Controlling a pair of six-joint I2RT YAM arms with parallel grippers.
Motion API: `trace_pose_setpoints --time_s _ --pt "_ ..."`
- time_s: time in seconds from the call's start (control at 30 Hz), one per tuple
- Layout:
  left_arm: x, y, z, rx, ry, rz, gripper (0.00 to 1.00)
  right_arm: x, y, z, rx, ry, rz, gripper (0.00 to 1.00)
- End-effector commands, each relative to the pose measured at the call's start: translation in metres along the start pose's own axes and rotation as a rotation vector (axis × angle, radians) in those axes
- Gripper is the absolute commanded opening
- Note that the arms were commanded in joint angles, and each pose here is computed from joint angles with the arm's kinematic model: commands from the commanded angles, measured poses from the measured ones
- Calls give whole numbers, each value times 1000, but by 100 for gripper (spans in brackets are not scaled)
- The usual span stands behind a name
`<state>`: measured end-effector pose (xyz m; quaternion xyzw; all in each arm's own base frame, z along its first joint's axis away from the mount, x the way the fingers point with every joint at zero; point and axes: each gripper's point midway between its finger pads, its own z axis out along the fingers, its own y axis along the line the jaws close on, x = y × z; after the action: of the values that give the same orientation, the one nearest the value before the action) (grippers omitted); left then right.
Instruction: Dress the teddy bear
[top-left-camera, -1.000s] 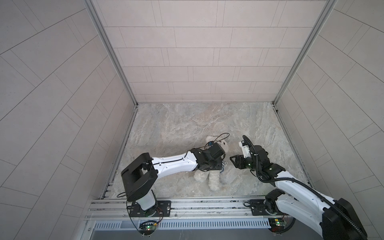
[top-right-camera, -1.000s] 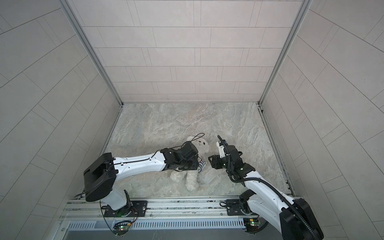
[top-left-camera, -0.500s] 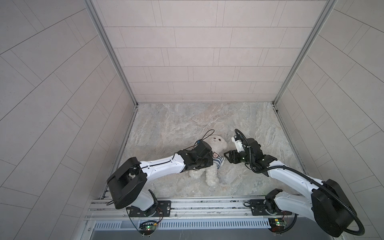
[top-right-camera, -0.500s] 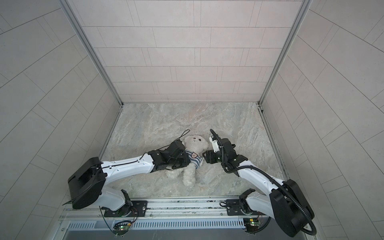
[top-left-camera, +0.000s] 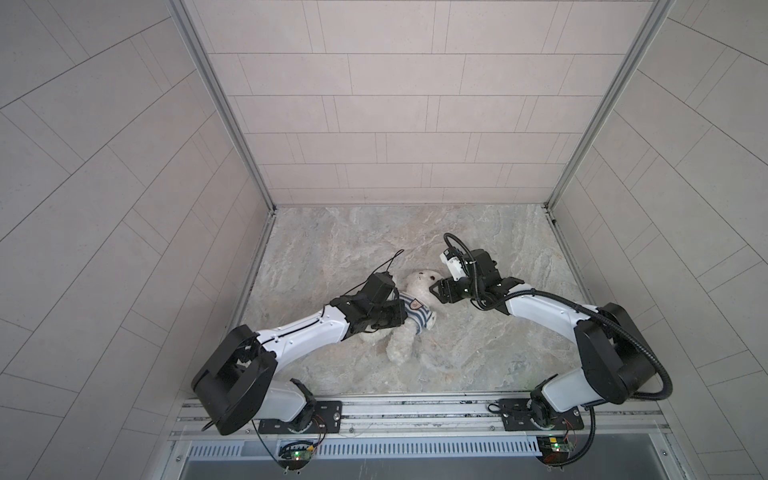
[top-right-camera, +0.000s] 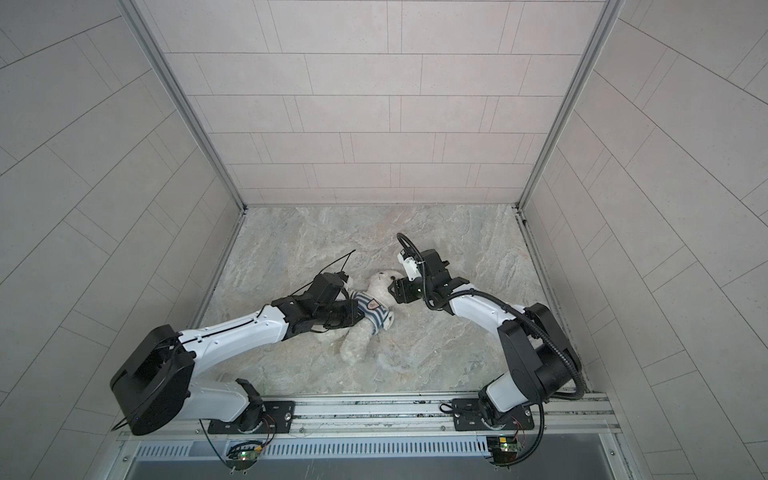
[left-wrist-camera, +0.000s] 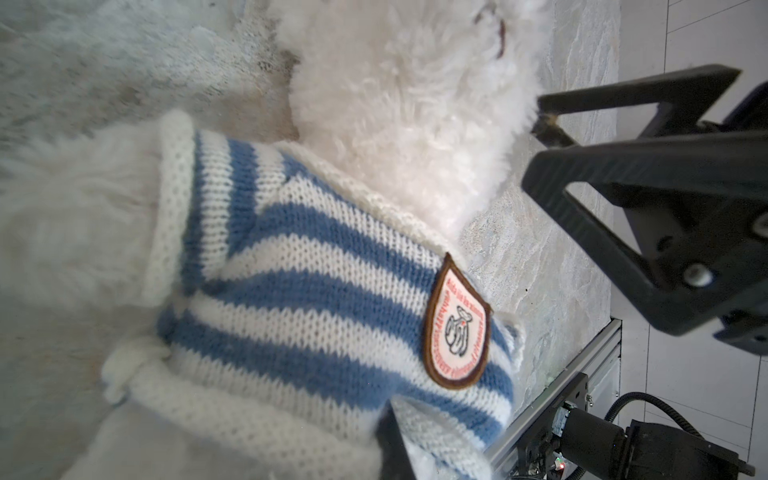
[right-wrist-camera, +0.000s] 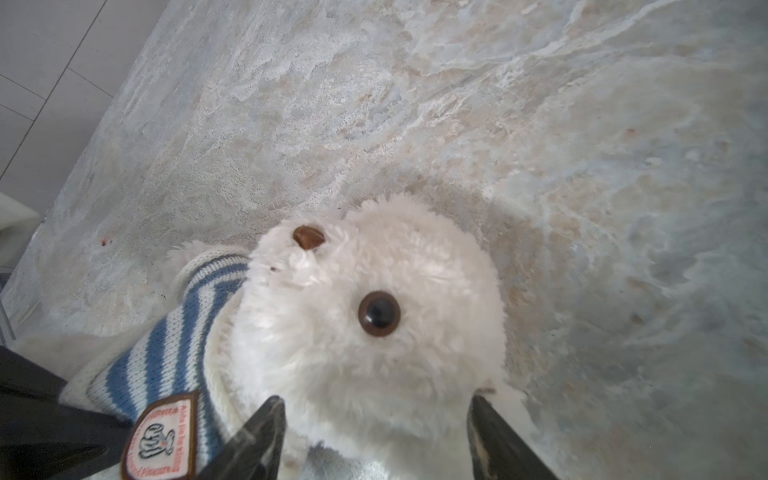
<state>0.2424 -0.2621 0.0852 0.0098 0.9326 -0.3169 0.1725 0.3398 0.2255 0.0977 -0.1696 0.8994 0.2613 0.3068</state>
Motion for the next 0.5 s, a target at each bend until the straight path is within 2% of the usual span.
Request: trace_pose_setpoints --time_s 0.0,0.17,0.27,0.3,0.4,0.47 --pt "7 17 6 -12 29 30 0 9 3 10 -27 51 -21 72" --pt "8 22 9 -15 32 31 0 18 -1 20 -27 82 -24 72" --pt "7 22 9 -16 28 29 0 19 -4 23 -14 86 -34 64" --pt "6 21 8 -16 24 30 0 20 -5 24 -9 89 -39 59" --pt "2 18 0 -23 6 48 0 19 -6 25 -8 96 -38 23" --pt "0 15 -6 -26 0 59 0 20 -4 23 -3 102 -41 10"
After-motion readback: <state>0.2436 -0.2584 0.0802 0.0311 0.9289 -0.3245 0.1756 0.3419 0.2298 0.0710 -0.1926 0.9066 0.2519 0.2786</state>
